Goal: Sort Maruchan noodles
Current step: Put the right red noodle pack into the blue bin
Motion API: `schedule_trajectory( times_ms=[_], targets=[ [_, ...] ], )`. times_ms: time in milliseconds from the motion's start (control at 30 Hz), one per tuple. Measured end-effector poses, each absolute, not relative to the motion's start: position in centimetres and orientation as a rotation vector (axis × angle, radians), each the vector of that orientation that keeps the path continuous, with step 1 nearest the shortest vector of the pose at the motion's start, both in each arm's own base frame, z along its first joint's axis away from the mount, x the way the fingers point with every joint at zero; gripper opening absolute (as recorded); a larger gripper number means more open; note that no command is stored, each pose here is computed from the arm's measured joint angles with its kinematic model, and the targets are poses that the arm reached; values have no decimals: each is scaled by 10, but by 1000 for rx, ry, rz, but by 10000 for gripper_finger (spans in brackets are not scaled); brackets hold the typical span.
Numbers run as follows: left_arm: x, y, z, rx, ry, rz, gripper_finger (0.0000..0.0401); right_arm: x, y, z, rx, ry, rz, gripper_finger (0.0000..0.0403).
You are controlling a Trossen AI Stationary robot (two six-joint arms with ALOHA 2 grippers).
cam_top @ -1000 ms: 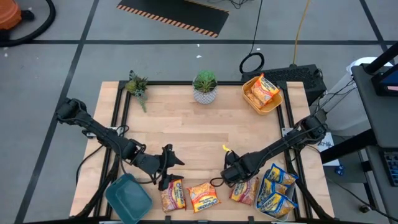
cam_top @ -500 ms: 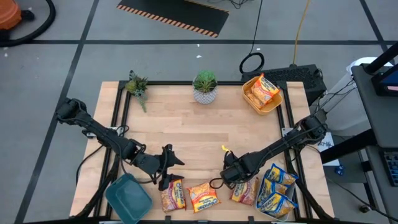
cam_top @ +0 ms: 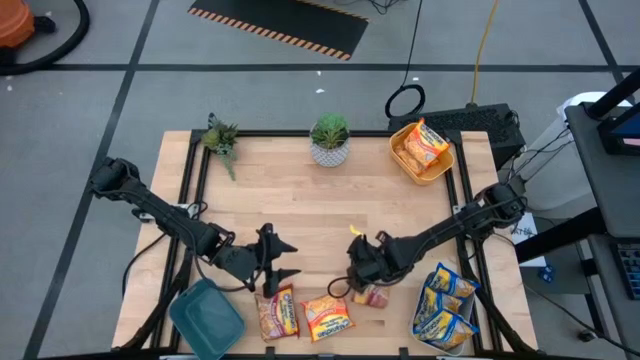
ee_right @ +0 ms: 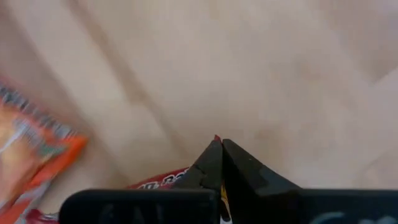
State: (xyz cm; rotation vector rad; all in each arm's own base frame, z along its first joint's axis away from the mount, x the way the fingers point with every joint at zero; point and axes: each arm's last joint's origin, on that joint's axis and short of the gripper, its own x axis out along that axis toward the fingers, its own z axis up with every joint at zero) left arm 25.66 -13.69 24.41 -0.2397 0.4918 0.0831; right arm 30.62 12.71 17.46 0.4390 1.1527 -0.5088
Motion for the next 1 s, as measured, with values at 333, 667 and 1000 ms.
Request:
schedule_trajectory(
  times_ms=[333,667,1000],
  targets=[
    [262,-138,237,-290,459,187,280,314,121,196,244,873,-558,0],
    [291,-144,222,-265,287,267,280,309,124,233,82,618,-598,0],
    [307,-153,198,-61,236,318,280,312,127,241,20,550,-574,0]
  ],
)
